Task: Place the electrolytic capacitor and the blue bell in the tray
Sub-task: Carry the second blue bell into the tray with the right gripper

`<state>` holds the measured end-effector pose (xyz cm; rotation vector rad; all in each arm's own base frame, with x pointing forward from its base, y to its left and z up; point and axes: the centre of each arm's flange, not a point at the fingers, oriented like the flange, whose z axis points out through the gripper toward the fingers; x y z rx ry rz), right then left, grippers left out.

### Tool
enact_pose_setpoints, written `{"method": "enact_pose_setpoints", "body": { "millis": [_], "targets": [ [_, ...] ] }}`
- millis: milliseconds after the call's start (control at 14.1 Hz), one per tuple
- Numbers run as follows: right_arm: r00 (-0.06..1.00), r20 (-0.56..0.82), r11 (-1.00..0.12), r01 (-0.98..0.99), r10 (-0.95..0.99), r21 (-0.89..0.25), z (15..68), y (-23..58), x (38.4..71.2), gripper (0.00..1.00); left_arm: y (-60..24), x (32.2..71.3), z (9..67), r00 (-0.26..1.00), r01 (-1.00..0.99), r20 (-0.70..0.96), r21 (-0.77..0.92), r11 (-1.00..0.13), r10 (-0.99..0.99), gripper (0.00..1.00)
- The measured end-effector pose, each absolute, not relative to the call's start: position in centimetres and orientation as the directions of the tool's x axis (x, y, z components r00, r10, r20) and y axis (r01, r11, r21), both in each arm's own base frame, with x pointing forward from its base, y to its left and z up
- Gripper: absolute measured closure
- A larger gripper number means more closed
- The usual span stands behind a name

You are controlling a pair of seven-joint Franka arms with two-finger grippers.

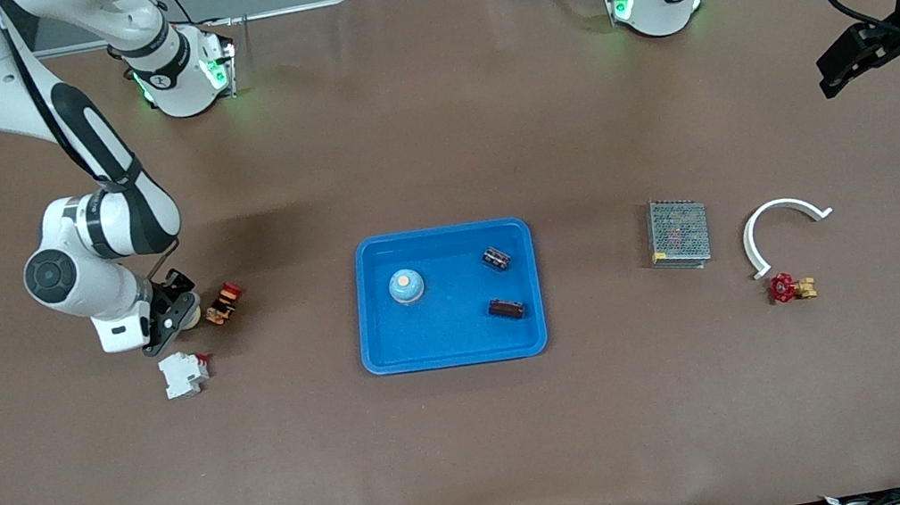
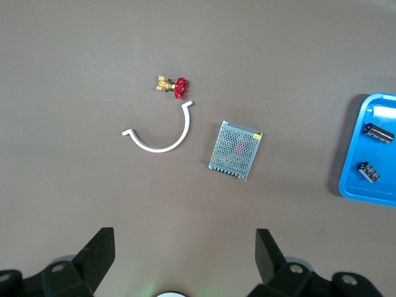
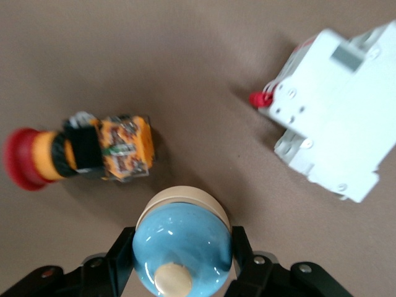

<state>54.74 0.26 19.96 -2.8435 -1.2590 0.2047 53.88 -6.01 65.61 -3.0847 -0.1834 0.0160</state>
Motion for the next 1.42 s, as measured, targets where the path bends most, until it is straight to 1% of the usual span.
{"method": "enact_pose_setpoints", "body": {
  "millis": [142,284,426,639,852,994,1278,1420],
  "targets": [
    [0.705,-0.137,-0.718,0.689,0.696,-0.1,24.2,2.1,57.0,0.33,-6.3,53.1,65.4,0.994,0.113,0.003,-0.052,-0.992,0.113,0.0],
    [0.751,-0.147,-0.765,0.637,0.644,-0.099,29.0,4.3,58.7,0.33,-6.4,52.6,65.6,0.994,0.111,0.007,-0.053,-0.992,0.11,0.0],
    [0.804,-0.15,-0.817,0.569,0.576,-0.089,32.8,7.2,59.8,0.33,-6.3,52.5,65.7,0.994,0.112,0.01,-0.053,-0.992,0.112,0.0],
    [0.891,-0.122,-0.899,0.429,0.437,-0.084,36.4,13.8,60.4,0.33,-6.4,52.5,65.5,0.994,0.111,0.008,-0.053,-0.992,0.111,0.0],
    [0.956,-0.08,-0.958,0.276,0.283,-0.083,37.9,20.8,59.9,0.33,-6.5,52.5,65.3,0.994,0.109,0.005,-0.054,-0.993,0.109,0.0],
    [0.979,-0.046,-0.978,0.193,0.197,-0.074,38.0,24.9,59.5,0.33,-6.6,52.6,65.1,0.994,0.106,0.003,-0.054,-0.993,0.106,0.0],
    [0.997,0.023,-0.994,0.074,0.072,-0.076,35.0,28.7,60.0,0.33,-6.7,52.6,65.0,0.994,0.105,0.004,-0.054,-0.993,0.105,0.0],
    [1.0,0.028,-0.997,0.001,-0.001,-0.075,33.1,30.5,60.5,0.33,-6.8,52.6,64.9,0.995,0.102,0.005,-0.054,-0.993,0.102,0.0]
  ]
}}
